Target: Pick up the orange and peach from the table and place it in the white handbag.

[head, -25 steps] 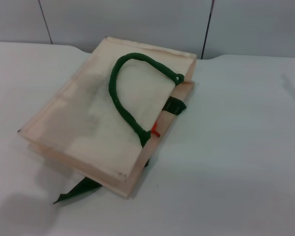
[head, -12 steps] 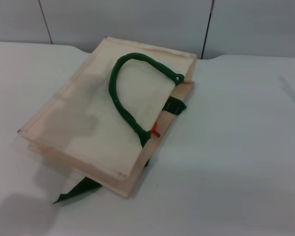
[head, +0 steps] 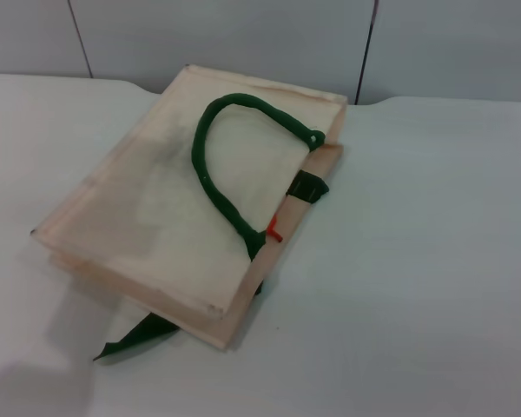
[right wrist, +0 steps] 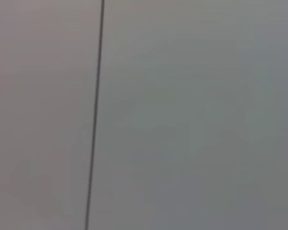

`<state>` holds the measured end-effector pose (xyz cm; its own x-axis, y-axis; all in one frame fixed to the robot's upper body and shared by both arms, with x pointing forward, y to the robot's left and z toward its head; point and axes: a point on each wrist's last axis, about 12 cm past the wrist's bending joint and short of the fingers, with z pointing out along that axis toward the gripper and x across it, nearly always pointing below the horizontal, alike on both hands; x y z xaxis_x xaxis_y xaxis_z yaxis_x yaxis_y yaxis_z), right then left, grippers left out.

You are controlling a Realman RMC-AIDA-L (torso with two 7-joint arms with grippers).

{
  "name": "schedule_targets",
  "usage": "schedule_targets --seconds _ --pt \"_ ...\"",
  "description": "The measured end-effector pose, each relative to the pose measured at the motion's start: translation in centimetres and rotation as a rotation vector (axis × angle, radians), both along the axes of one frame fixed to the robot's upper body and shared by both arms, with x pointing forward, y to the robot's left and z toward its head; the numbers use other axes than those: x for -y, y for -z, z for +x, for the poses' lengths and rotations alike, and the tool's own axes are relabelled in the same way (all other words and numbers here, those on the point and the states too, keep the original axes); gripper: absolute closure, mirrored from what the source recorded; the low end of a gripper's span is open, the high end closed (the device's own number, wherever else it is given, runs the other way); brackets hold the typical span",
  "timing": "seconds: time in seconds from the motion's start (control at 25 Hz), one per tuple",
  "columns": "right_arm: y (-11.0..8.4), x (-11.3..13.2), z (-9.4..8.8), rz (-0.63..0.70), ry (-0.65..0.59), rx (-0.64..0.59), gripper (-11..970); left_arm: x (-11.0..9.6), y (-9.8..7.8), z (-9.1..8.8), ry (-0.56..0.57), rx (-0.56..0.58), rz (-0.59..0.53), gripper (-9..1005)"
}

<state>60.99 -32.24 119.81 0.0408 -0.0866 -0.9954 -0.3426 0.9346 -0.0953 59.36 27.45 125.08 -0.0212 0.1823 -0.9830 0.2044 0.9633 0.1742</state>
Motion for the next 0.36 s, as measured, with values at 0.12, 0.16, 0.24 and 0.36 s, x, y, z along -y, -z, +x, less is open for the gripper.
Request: schedule_targets --seconds 0.12,0.16,0.24,0.36 --pt "1.1 -0.4 -0.4 -0.039 0.037 -0.007 235 -0.3 0.9 -0.3 -0.018 -0.003 -0.006 514" --pt "1.5 -0.5 -0.5 -0.056 0.049 -0.013 235 -0.3 1.6 -0.5 -0.024 -0.008 -0.010 514" --pt "2.1 -0.7 -0.8 -0.077 0.067 -0.024 235 -0.3 1.9 -0.6 -0.029 -0.005 -0.011 514" --pt "2.7 -0.5 -1.8 -0.065 0.092 -0.028 235 -0.4 2.9 -1.0 -0.048 0.016 -0.013 514"
